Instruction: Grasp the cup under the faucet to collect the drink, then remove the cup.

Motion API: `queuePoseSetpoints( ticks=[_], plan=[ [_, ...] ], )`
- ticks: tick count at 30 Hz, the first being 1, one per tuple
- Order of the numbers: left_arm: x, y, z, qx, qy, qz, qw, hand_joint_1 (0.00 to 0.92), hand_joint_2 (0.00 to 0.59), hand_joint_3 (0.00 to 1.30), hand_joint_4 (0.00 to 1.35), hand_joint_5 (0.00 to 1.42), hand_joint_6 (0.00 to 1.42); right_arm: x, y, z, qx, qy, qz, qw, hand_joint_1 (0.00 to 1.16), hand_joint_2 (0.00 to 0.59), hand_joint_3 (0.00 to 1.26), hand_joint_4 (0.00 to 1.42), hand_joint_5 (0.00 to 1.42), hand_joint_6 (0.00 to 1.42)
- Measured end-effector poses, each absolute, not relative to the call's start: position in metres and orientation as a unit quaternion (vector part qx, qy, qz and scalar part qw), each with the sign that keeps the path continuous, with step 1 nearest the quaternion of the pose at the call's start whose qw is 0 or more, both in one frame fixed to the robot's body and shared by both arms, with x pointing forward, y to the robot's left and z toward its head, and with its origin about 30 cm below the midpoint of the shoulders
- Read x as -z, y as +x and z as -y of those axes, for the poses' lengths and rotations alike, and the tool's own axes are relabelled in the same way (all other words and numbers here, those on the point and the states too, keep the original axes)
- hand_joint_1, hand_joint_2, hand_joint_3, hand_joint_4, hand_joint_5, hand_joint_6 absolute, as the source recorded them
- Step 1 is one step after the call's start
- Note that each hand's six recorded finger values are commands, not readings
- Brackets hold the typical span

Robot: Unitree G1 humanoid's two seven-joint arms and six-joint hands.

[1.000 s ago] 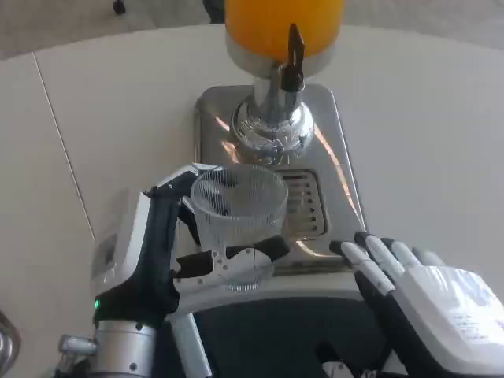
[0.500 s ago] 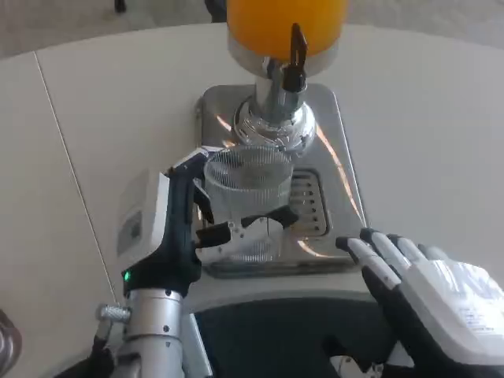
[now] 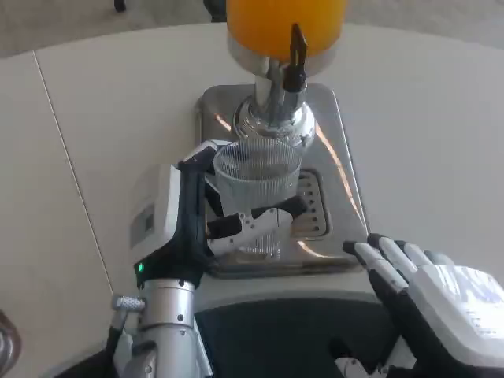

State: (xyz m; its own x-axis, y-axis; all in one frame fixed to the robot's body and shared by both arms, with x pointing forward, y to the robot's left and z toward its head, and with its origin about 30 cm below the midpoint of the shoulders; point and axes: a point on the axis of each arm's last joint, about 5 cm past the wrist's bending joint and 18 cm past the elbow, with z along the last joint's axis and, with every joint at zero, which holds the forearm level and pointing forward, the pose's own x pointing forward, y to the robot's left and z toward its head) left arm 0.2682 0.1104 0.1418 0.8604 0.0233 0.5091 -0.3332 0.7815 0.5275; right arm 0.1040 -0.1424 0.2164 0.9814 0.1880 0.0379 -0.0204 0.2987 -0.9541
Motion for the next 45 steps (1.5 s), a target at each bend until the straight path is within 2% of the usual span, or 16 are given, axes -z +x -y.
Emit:
queuePoseSetpoints(
  ticks=[27, 45],
  plan=[
    [-0.142, 0.286, -0.077, -0.094, 0.321, 0.233, 0.913, 0.574, 0.000, 0.93, 1.16, 1.35, 1.42, -0.214, 0.101, 0.155, -0.067, -0.572, 0.051, 0.816, 0.49, 0.417, 0.08, 0.00, 0.00, 0.00],
    [-0.153, 0.314, -0.069, -0.115, 0.330, 0.223, 0.910, 0.574, 0.000, 0.93, 1.16, 1.35, 1.42, -0.216, 0.104, 0.158, -0.074, -0.572, 0.042, 0.816, 0.48, 0.419, 0.08, 0.00, 0.00, 0.00]
  ],
)
